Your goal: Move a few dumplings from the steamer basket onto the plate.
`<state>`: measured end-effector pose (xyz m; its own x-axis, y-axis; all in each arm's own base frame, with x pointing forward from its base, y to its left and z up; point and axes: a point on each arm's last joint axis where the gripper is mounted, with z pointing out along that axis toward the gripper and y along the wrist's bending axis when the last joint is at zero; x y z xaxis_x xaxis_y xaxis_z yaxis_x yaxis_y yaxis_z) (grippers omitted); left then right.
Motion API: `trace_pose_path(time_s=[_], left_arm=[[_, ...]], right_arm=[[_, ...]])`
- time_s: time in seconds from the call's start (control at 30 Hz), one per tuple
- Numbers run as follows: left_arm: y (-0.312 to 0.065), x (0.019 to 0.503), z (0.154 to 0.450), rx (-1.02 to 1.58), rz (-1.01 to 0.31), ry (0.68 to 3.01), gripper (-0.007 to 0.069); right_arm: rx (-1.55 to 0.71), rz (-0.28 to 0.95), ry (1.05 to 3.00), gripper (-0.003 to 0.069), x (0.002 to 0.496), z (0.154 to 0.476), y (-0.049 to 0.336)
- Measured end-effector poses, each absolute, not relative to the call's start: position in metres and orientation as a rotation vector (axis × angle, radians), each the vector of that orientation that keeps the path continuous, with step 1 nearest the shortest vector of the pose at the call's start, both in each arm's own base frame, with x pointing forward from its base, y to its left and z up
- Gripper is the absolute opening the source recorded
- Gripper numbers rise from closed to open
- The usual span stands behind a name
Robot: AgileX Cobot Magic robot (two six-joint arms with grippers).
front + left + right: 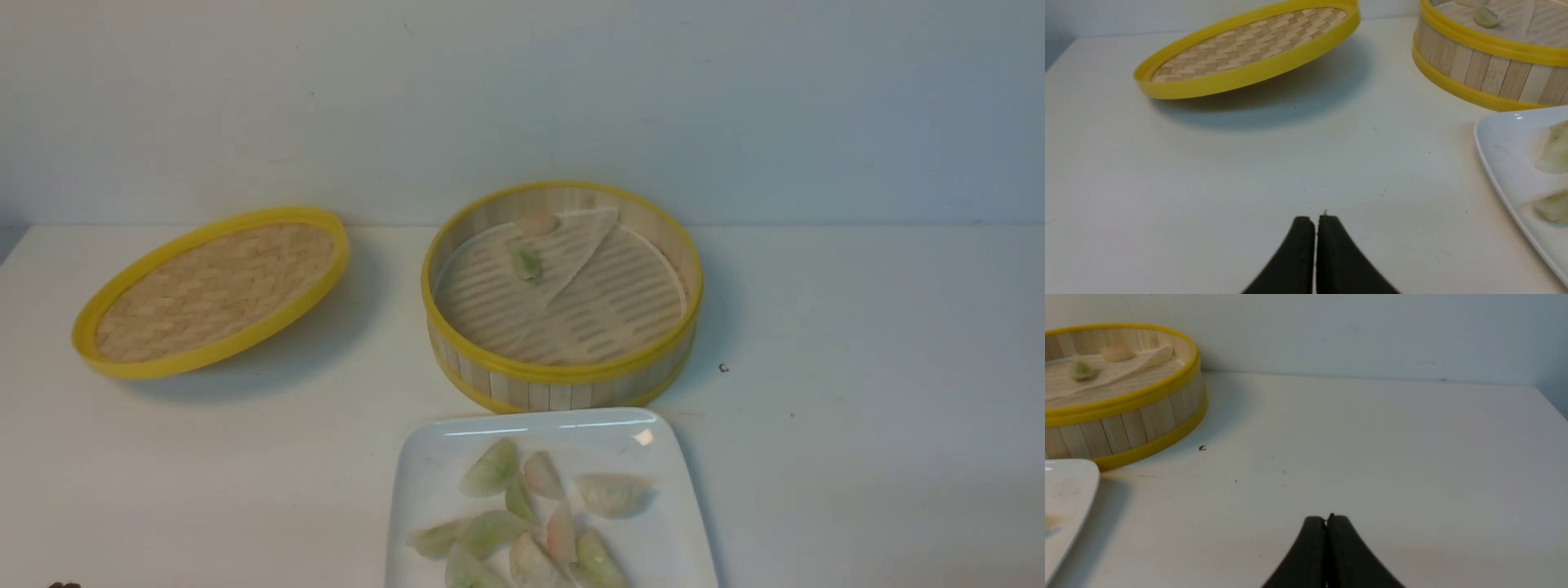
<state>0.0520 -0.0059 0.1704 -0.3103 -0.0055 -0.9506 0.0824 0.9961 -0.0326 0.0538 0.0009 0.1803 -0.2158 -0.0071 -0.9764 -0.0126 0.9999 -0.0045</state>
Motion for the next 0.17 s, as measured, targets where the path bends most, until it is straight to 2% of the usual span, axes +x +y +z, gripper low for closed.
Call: trace_pose_path(time_s=[0.17], left_arm=[[-0.0059, 0.052, 0.1704, 0.055, -0.087, 1.885, -0.0006]], right_arm=[[-0.015, 0.005, 1.788, -0.0014, 0.0538, 0.1803, 0.0009]])
